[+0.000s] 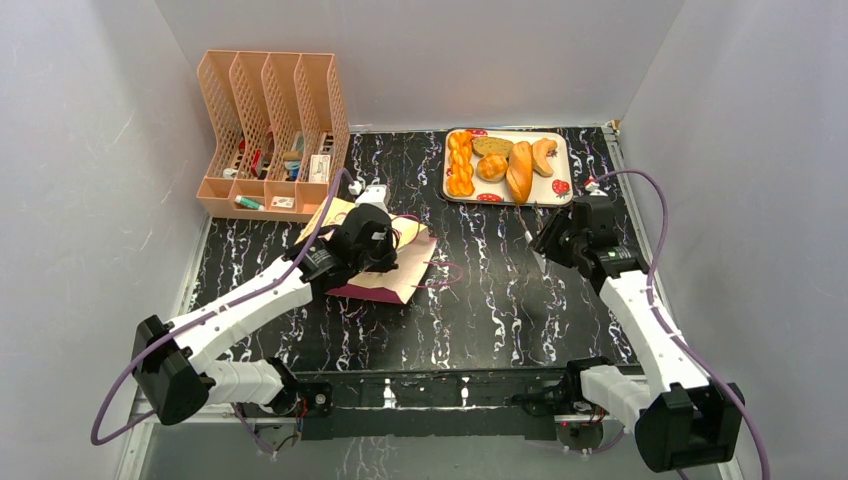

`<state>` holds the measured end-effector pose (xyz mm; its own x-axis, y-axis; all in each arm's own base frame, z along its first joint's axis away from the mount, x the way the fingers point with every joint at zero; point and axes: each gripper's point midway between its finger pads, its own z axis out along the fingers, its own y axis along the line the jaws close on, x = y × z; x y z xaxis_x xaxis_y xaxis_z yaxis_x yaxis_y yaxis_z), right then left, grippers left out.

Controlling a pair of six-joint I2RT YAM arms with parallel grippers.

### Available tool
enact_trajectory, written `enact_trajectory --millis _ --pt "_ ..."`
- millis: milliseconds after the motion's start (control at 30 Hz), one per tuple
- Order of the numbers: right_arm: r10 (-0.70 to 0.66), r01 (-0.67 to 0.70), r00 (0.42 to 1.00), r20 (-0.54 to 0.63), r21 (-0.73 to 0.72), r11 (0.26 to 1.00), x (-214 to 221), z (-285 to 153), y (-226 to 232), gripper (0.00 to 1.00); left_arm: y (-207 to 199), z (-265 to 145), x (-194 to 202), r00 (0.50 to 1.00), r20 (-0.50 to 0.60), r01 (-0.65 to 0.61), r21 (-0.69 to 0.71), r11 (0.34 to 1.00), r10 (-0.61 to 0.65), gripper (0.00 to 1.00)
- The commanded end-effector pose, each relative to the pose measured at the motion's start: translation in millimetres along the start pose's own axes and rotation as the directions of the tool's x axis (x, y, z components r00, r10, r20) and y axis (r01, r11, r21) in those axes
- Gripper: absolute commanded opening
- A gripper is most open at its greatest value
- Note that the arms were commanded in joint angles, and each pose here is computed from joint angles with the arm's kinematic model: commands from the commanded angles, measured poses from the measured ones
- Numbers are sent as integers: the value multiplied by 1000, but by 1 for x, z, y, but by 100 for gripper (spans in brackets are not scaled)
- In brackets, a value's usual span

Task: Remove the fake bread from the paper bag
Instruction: Place the fake bread in the container.

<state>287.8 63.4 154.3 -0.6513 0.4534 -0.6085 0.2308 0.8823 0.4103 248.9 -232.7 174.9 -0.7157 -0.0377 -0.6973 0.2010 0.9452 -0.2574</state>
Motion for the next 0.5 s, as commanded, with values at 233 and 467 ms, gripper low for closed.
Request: enact_trajectory --millis 233,467 --pt "16 -12 999 38 -103 995 13 -43 9 31 -2 -17 0 998 11 -58 72 996 57 0" --pt "-20 24 1000 23 -156 987 24 -72 13 29 -10 -23 16 997 10 -77 181 981 76 0"
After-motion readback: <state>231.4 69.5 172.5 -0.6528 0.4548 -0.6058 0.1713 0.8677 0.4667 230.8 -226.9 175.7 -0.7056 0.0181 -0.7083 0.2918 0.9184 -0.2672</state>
